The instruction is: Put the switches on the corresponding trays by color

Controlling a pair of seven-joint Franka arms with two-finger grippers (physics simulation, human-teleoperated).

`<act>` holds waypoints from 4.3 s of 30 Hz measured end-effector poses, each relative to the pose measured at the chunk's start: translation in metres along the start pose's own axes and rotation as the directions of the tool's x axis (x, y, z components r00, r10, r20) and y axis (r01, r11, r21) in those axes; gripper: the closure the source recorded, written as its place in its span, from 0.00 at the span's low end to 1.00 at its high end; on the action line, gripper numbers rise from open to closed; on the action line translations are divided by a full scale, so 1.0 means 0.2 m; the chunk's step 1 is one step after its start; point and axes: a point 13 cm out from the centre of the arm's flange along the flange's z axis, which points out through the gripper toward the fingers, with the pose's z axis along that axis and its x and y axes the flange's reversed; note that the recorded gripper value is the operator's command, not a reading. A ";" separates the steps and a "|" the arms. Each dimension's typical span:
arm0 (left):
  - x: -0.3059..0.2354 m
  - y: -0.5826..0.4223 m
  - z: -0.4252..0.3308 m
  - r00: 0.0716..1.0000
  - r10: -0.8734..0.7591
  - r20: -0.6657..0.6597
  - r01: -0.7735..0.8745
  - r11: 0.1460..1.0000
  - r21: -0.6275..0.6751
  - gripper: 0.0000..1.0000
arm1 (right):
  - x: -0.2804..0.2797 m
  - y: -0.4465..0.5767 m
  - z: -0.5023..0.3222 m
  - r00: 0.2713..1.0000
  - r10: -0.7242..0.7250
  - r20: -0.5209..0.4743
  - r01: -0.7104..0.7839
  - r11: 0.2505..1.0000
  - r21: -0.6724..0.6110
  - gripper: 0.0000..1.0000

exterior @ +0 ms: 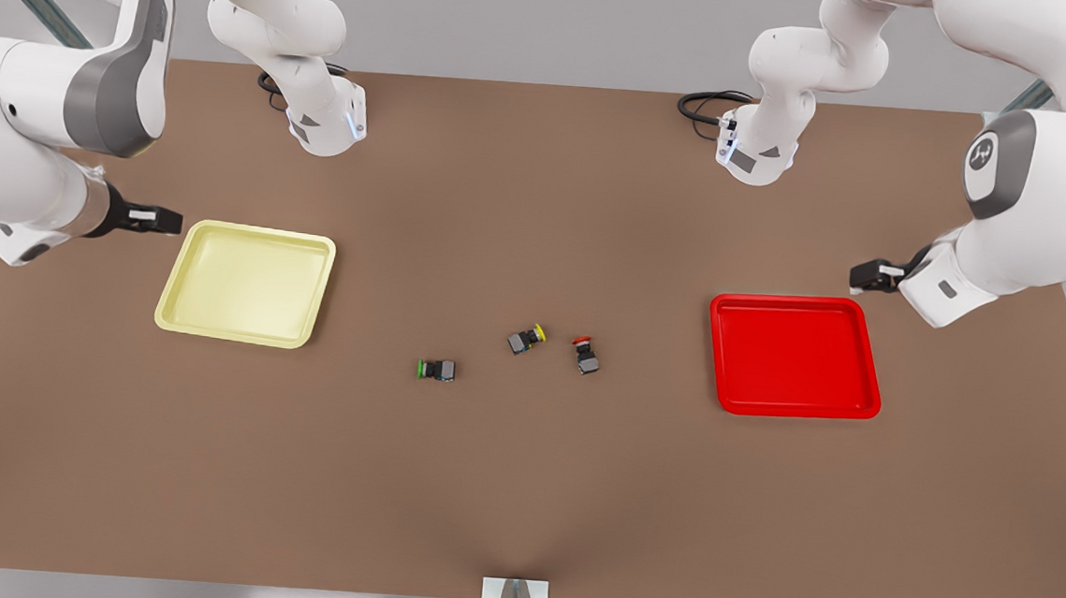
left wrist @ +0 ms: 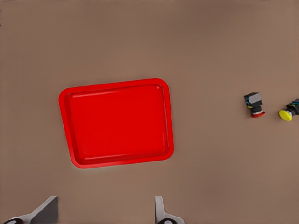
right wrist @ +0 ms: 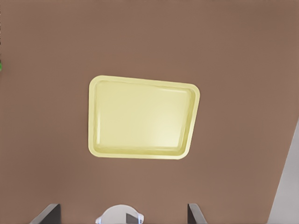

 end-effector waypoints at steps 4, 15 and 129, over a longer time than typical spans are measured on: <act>-0.04 0.00 -0.01 0.999 0.004 0.032 -0.004 1.000 -0.002 0.00 | -0.04 0.08 0.06 1.000 -0.030 -0.005 0.030 1.000 0.001 0.00; -0.13 -1.24 1.35 0.939 0.256 -0.230 -0.283 0.955 -0.092 0.00 | -0.25 1.92 1.17 0.979 -0.081 -0.186 0.085 0.996 0.016 0.00; -0.05 -0.41 -0.21 0.988 -0.153 -0.001 0.153 0.988 -0.017 0.00 | -0.09 0.19 2.14 0.609 0.723 -0.325 -0.740 0.666 0.094 0.40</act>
